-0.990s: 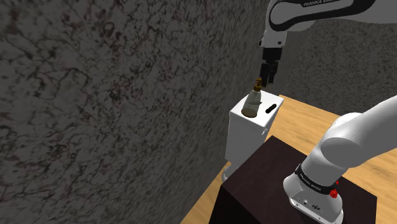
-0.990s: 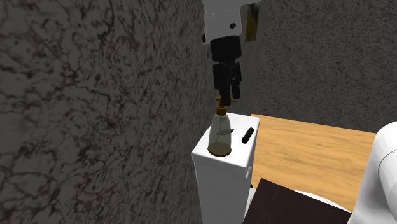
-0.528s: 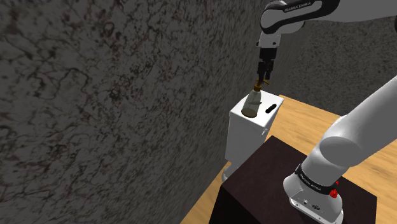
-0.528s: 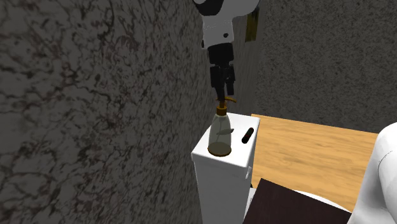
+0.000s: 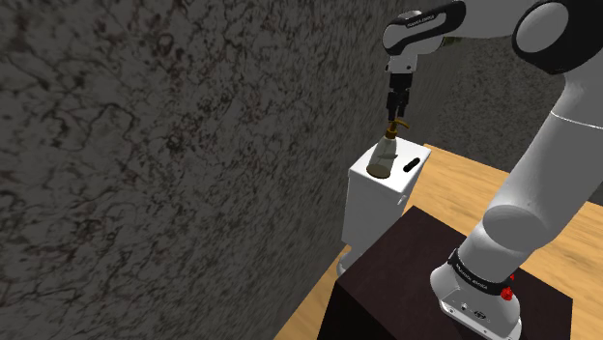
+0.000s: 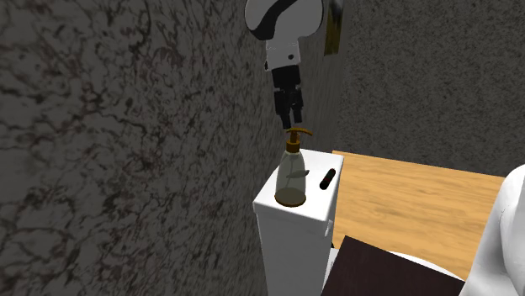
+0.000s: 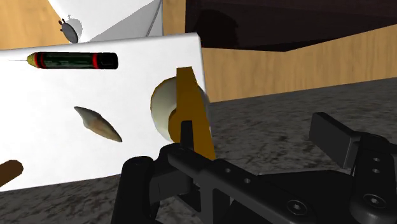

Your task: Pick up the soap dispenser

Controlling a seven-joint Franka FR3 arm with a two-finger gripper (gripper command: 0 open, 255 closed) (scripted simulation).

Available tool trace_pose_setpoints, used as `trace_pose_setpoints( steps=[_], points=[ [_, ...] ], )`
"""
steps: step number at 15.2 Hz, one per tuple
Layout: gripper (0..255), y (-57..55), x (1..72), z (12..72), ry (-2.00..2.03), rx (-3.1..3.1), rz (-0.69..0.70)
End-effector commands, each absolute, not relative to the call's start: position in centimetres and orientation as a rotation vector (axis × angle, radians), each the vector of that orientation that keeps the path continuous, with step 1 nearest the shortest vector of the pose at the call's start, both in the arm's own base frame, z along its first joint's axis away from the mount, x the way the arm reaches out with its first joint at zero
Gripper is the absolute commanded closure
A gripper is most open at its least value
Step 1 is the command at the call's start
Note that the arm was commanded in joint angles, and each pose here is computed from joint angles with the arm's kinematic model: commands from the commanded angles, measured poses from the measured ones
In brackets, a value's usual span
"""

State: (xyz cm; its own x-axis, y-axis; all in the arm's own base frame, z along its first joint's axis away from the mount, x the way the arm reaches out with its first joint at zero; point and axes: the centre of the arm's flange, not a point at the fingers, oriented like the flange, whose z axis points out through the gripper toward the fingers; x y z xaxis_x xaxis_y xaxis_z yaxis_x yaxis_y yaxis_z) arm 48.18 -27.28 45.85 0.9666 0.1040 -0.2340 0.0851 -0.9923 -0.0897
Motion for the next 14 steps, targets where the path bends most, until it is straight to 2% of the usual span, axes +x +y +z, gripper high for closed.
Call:
trace_pose_setpoints(
  steps=[1, 12, 13, 14],
  points=[
    [0, -29.6, 49.9, 45.3, -0.148, -3.039, 0.37],
    [0, -30.8, 50.6, 41.0, -0.148, -3.039, 0.371],
    [255, -30.7, 50.6, 41.0, -0.148, -3.039, 0.371],
    [255, -30.7, 50.6, 41.0, -0.148, -3.039, 0.371]
  ],
)
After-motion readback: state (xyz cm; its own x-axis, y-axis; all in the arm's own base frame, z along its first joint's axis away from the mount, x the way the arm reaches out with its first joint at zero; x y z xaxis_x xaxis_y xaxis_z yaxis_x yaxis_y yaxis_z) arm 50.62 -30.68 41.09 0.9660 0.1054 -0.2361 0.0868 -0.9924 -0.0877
